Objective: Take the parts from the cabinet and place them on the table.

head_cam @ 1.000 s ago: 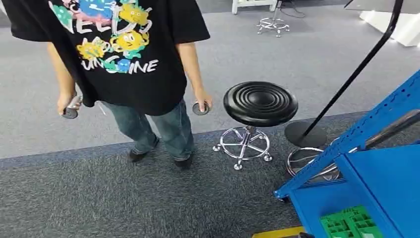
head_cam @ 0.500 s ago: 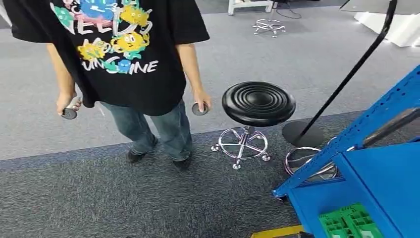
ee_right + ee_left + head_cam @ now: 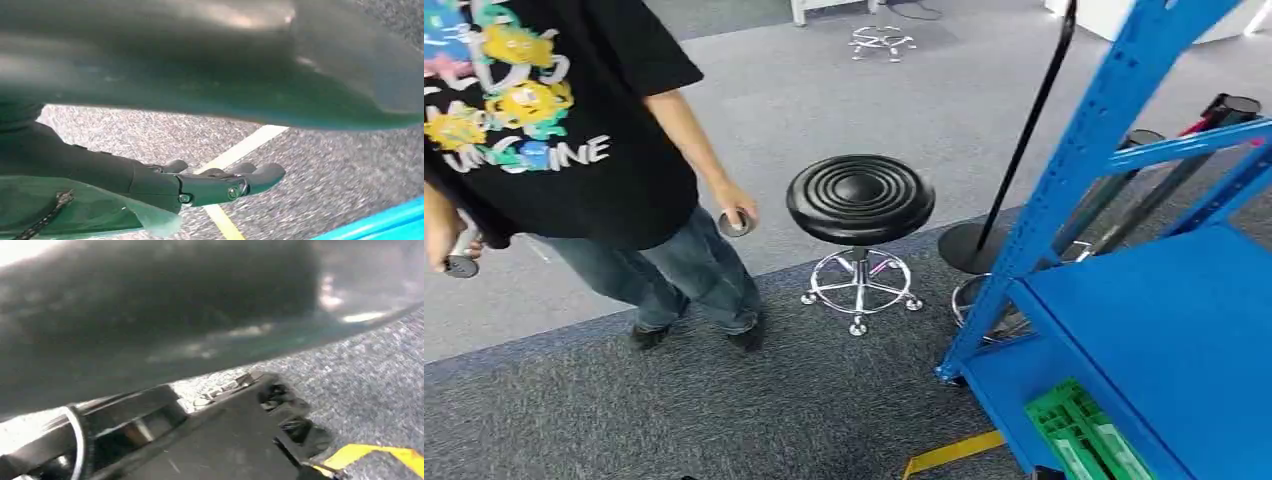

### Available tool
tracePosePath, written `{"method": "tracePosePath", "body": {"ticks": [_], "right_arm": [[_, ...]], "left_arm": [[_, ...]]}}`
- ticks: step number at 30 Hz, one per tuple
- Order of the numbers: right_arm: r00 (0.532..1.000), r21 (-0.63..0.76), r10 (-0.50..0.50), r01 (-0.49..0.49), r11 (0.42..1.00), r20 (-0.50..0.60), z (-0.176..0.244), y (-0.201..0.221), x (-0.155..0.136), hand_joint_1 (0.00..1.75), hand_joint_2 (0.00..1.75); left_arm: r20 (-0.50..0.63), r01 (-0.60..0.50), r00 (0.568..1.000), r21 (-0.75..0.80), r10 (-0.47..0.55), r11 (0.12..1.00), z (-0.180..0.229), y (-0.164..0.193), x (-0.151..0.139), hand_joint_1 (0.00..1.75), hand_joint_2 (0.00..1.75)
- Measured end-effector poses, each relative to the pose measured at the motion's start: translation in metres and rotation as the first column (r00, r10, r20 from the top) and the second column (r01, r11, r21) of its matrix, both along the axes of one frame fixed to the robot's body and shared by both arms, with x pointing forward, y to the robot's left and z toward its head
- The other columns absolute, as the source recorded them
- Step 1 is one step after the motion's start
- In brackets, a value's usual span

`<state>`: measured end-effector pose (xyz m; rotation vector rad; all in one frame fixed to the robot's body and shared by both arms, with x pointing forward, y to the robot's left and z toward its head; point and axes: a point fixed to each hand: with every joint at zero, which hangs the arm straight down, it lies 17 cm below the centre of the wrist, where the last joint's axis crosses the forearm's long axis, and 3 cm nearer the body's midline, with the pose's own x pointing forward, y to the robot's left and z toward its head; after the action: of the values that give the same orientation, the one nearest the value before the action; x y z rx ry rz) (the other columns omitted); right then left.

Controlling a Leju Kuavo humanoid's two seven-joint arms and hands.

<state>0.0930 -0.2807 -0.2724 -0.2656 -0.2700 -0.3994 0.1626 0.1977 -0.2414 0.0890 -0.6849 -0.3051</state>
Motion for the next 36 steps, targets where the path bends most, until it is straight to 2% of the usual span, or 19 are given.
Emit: {"method": "tracePosePath", "body": {"ticks": [36], "right_arm": [[0.999, -0.017, -0.014, 0.013, 1.000, -0.031, -0.0008, -0.0042, -0.0058, 0.00, 0.00]], "left_arm": [[-0.020, 0.019, 1.000, 0.016, -0.019, 1.000, -0.0030, -0.0020, -0.0098, 0.00, 0.00]]}}
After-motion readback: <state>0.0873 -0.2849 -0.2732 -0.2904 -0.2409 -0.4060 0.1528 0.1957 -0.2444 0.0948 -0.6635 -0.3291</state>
